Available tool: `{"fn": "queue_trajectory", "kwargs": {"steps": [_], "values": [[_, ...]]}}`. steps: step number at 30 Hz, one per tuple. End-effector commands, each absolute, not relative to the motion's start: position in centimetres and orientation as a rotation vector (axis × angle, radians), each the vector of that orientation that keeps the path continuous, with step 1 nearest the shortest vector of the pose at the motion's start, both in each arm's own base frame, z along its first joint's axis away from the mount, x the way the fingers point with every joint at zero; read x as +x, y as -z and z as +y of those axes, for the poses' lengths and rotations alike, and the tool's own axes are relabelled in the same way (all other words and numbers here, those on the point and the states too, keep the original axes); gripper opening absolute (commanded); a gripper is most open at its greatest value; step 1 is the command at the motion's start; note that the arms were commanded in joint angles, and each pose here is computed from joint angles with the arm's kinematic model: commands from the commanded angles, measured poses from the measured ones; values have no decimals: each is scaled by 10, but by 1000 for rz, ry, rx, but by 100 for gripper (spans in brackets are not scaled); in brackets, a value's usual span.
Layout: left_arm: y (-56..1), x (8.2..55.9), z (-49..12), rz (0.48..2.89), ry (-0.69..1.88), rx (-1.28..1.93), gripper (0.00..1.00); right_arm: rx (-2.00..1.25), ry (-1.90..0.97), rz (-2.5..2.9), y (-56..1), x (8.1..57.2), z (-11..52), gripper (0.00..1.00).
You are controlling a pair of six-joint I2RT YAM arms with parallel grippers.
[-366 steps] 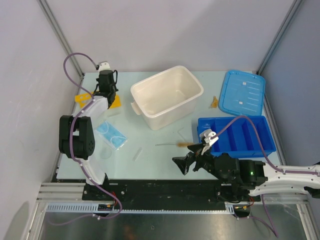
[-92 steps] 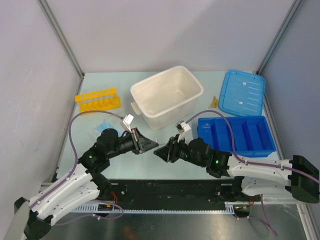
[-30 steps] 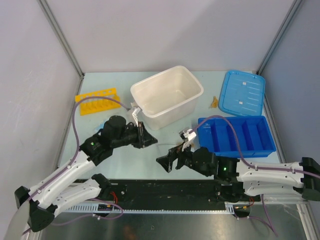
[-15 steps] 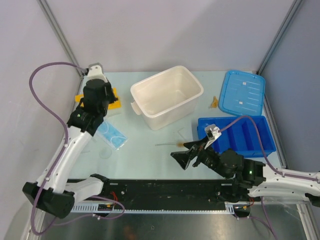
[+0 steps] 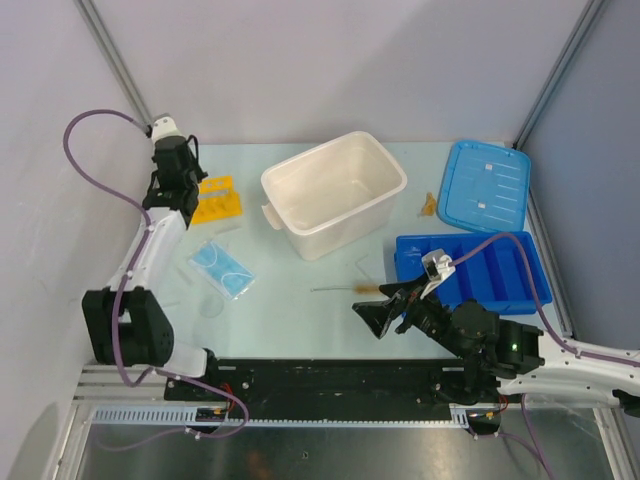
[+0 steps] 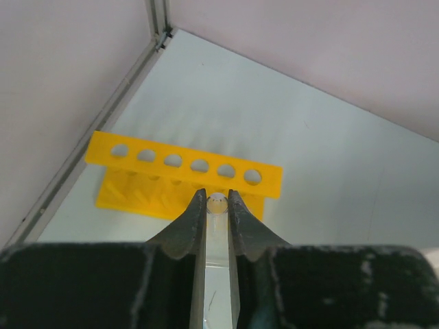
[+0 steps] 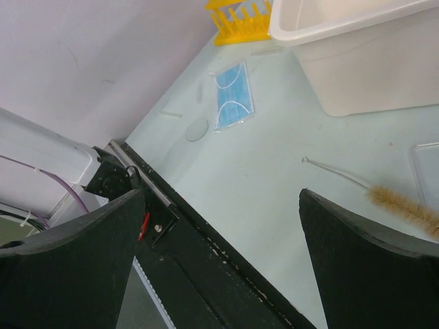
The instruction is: Organize the chemistry lab equipment
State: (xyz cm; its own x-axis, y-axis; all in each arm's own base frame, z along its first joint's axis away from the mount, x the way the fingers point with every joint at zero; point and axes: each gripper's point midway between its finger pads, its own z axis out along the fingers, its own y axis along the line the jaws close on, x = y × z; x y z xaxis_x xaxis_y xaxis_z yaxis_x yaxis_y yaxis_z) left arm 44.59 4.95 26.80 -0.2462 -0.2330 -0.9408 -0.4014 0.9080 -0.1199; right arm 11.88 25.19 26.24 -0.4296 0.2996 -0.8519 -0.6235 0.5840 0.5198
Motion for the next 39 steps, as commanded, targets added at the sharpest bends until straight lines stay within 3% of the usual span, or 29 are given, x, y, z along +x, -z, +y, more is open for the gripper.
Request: {"fn": "queue_trajectory", "kwargs": {"steps": [1, 9, 39], "values": [[-283, 475, 42, 1754, -98, -441, 15, -259, -1016, 1709, -264, 125, 248, 99], [-234, 499, 40, 1840, -114, -426, 15, -234, -999, 1709, -264, 134, 247, 99], [-191, 514, 59, 1889, -196, -397, 16, -216, -1029, 1719, -264, 142, 251, 99]]}}
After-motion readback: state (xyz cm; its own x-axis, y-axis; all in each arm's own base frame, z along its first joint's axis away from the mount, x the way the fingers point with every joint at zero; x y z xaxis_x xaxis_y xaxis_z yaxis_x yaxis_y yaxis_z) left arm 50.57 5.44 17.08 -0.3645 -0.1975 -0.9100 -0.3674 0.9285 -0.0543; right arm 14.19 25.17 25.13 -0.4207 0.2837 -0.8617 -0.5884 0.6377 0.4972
